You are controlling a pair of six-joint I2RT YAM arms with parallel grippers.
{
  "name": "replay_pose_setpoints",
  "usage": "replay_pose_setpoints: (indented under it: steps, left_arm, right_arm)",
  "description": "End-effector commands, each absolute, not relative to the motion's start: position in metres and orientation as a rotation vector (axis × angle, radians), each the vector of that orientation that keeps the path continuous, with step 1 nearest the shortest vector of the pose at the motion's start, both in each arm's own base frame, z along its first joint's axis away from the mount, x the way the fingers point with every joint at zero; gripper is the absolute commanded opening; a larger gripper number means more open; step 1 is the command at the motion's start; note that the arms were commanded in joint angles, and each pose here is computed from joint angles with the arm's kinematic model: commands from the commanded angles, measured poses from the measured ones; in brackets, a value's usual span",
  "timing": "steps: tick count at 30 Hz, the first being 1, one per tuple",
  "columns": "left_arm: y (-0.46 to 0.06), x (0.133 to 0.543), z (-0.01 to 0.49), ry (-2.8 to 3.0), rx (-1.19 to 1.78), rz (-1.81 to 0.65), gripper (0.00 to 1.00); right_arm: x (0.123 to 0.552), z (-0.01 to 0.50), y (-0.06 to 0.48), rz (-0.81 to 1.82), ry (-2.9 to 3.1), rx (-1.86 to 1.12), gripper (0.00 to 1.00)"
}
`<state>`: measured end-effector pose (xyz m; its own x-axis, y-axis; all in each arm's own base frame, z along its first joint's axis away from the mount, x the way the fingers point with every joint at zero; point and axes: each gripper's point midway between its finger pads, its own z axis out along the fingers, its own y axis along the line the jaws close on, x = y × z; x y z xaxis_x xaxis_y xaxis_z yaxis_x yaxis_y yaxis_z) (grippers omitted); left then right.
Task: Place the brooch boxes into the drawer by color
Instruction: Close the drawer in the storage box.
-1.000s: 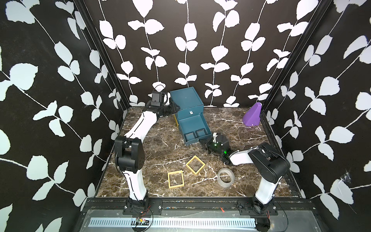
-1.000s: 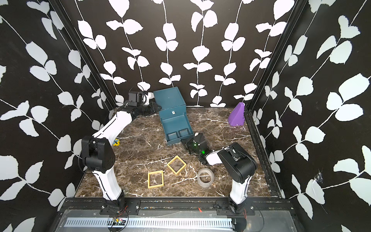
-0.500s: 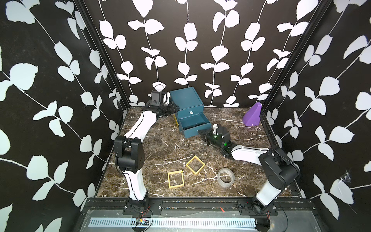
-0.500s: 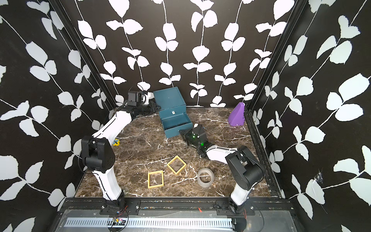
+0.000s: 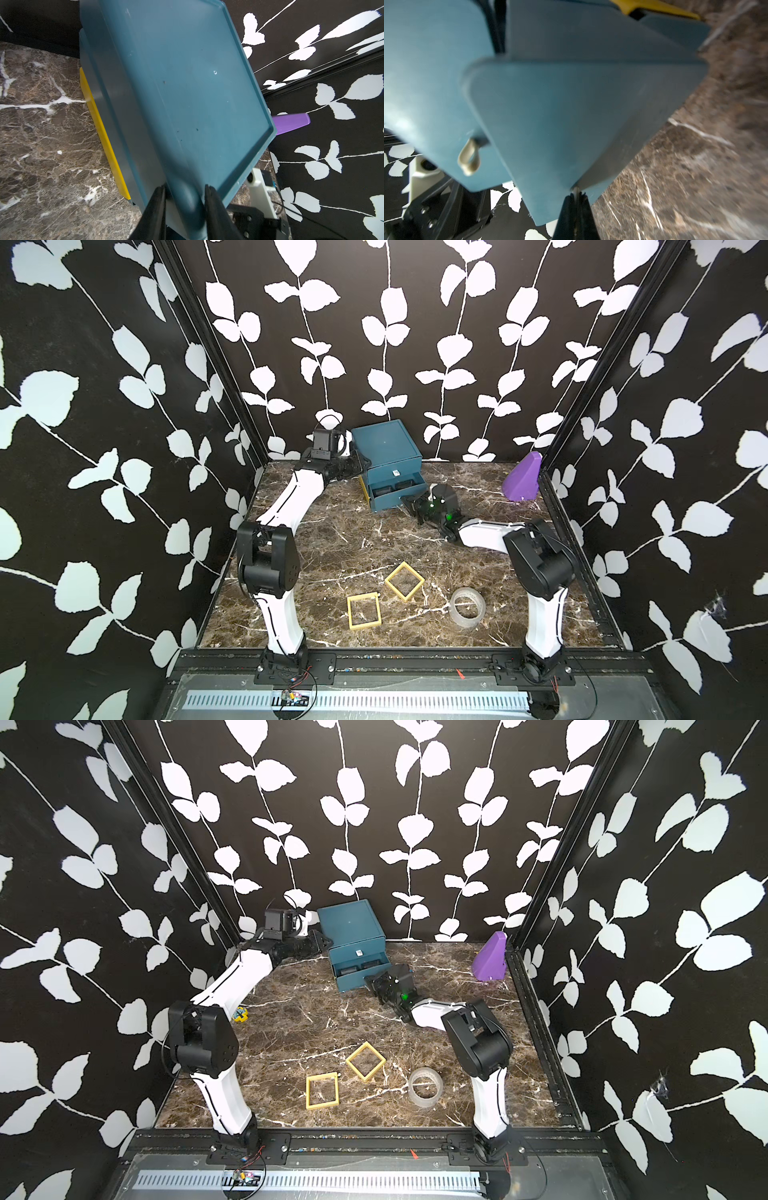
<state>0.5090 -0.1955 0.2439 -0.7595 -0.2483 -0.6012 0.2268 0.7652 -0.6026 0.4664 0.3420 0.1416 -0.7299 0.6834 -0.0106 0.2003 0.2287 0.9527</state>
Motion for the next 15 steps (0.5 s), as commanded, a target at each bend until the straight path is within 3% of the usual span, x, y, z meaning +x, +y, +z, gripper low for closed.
replay_pose_setpoints:
  steps: [1, 15]
  left_arm:
    - [-0.197, 0.501, 0.228, 2.310, -0.016, -0.903, 0.28]
    - [-0.199, 0.496, 0.235, 2.297, -0.016, -0.919, 0.28]
  right_arm:
    - [0.483, 0.166, 0.351, 1.567, 2.015, 0.771, 0.00]
    - [0.515, 0.159, 0.366, 1.551, 2.021, 0.808, 0.00]
